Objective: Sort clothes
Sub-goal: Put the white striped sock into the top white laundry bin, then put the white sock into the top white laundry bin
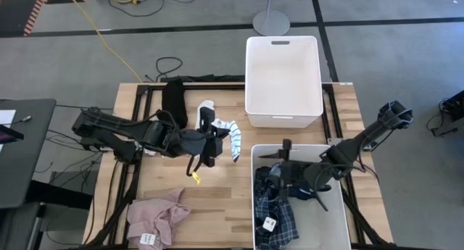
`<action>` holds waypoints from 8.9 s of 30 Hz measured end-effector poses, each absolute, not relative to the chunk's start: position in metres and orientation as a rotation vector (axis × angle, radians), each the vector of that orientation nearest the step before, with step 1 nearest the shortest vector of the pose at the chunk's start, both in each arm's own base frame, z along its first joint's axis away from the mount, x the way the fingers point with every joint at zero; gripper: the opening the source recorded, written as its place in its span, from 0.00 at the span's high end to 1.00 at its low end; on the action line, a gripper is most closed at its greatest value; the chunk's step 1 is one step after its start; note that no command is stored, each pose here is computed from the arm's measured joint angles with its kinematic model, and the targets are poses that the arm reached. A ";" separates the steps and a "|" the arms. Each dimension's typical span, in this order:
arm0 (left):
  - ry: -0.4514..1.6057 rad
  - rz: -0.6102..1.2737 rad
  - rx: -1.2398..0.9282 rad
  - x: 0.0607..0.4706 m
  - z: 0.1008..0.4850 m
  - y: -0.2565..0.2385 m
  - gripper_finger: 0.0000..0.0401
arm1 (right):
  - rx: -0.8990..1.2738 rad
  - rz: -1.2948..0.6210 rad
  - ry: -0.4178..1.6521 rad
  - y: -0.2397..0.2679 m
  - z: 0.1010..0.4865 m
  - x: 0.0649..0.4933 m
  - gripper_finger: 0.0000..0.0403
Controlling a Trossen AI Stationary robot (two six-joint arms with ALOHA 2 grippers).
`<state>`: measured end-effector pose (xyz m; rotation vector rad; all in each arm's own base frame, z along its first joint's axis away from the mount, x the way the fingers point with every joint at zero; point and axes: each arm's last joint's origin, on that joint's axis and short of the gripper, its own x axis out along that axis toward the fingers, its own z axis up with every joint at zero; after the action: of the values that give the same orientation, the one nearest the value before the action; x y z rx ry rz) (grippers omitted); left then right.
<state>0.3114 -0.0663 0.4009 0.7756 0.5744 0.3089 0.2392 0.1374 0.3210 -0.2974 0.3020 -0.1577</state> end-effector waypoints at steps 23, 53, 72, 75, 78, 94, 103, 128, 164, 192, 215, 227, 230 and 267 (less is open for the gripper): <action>0.555 0.310 0.794 0.315 0.404 -0.060 1.00 | -0.290 -0.250 0.147 0.128 0.340 0.249 0.37; 0.324 -0.038 0.688 0.322 0.415 -0.072 1.00 | -0.255 -0.171 0.129 0.087 0.343 0.271 0.37; 0.345 -0.091 0.659 0.321 0.411 -0.073 1.00 | -0.347 -0.166 0.116 0.091 0.323 0.300 0.75; 0.373 -0.073 0.659 0.321 0.409 -0.071 1.00 | -0.372 -0.159 0.101 0.093 0.327 0.297 0.89; 0.385 -0.032 0.649 0.321 0.409 -0.068 1.00 | -0.389 -0.171 0.117 0.093 0.327 0.295 0.97; 0.532 0.131 0.607 0.293 0.413 -0.059 0.61 | -0.387 -0.353 0.145 0.084 0.334 0.286 0.99; 0.715 0.174 0.488 0.264 0.403 -0.051 0.55 | -0.391 -0.440 0.123 0.074 0.359 0.257 0.99; 0.819 0.159 0.424 0.253 0.326 -0.050 0.56 | -0.277 -0.723 0.211 -0.008 0.381 0.200 0.99; 0.703 -0.026 0.299 0.222 0.269 -0.049 0.56 | 0.066 -0.605 0.558 -0.086 0.329 0.188 0.98; 0.704 -0.022 0.288 0.222 0.269 -0.049 0.56 | 0.152 -0.441 0.726 -0.097 0.293 0.222 0.98; 0.705 -0.017 0.275 0.222 0.269 -0.049 0.56 | 0.233 -0.459 0.810 -0.093 0.286 0.216 0.75; 0.705 -0.017 0.278 0.222 0.269 -0.049 0.56 | 0.261 -0.321 0.832 -0.071 0.285 0.223 0.75; 0.705 -0.017 0.278 0.222 0.269 -0.049 0.56 | 0.269 -0.308 0.850 -0.066 0.289 0.223 0.75; 0.643 0.060 0.201 0.226 0.207 -0.013 0.56 | 0.010 -0.137 0.539 0.011 0.380 0.239 0.75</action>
<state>0.2263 -0.0131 0.2073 0.2007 0.6434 0.0599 0.2390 0.0115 0.3801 0.0097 0.5388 -0.1374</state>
